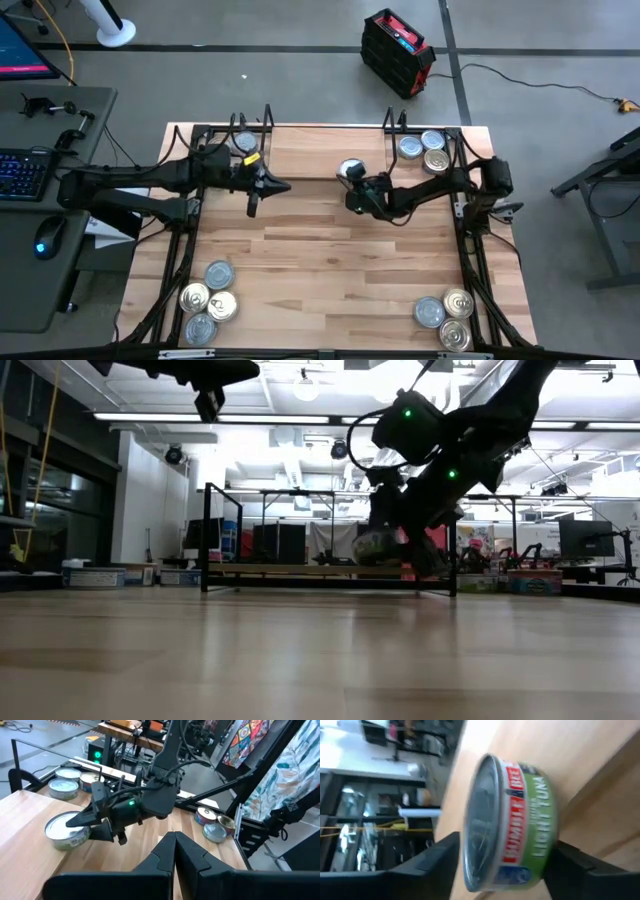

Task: Stack canned seafood by type on shelf
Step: Put the green tuna can on the shelf

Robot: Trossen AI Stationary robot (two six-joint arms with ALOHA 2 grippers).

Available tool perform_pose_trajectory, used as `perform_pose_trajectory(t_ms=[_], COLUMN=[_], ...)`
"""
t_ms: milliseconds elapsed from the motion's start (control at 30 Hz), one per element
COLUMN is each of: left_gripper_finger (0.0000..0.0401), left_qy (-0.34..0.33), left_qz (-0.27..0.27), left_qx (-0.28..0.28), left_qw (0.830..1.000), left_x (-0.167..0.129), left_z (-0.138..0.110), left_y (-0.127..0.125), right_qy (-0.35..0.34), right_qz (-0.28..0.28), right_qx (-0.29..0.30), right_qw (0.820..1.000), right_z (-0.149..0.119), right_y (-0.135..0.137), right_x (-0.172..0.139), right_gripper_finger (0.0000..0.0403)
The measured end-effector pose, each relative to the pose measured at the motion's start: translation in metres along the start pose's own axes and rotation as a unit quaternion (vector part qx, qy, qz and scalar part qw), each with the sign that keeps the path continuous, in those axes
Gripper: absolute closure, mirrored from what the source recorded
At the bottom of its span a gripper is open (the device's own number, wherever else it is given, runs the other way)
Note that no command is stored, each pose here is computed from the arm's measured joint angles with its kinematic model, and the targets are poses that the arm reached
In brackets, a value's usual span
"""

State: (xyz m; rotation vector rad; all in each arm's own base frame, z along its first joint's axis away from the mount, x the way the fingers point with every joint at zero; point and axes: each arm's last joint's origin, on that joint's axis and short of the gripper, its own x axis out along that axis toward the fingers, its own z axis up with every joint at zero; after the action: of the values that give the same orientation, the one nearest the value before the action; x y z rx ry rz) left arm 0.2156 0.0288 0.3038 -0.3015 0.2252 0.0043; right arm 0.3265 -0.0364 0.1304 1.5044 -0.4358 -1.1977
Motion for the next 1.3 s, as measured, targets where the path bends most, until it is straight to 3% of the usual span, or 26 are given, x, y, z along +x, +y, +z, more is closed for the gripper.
perform_pose_trajectory(t_ms=[167,433,700,1100,1300], left_gripper_finger=[0.04,0.04,0.04,0.04,0.04], left_qy=[0.002,-0.001,-0.001,0.005,0.006], left_qz=[0.001,0.016,0.031,0.033,0.033], left_qx=[-0.002,-0.003,-0.011,-0.019,-0.018], left_qw=[1.0,1.0,0.999,0.999,0.999], left_x=[0.0,0.0,0.0,0.0,0.0], left_z=[0.0,0.0,-0.001,-0.002,-0.002], left_y=[0.0,0.001,0.003,0.004,0.004], right_qy=[0.035,0.027,0.003,0.045,0.022], right_qz=[-0.042,-0.041,-0.062,-0.097,-0.097], right_qx=[-0.024,0.04,0.057,0.01,0.015], right_qw=[0.998,0.998,0.996,0.994,0.995], right_z=[0.005,0.011,0.028,0.032,0.042], right_y=[-0.002,0.007,0.015,0.017,0.027], right_x=[0.007,0.006,0.01,0.008,-0.004], right_gripper_finger=[0.0122,0.0118,0.0118,0.0117,0.0117])
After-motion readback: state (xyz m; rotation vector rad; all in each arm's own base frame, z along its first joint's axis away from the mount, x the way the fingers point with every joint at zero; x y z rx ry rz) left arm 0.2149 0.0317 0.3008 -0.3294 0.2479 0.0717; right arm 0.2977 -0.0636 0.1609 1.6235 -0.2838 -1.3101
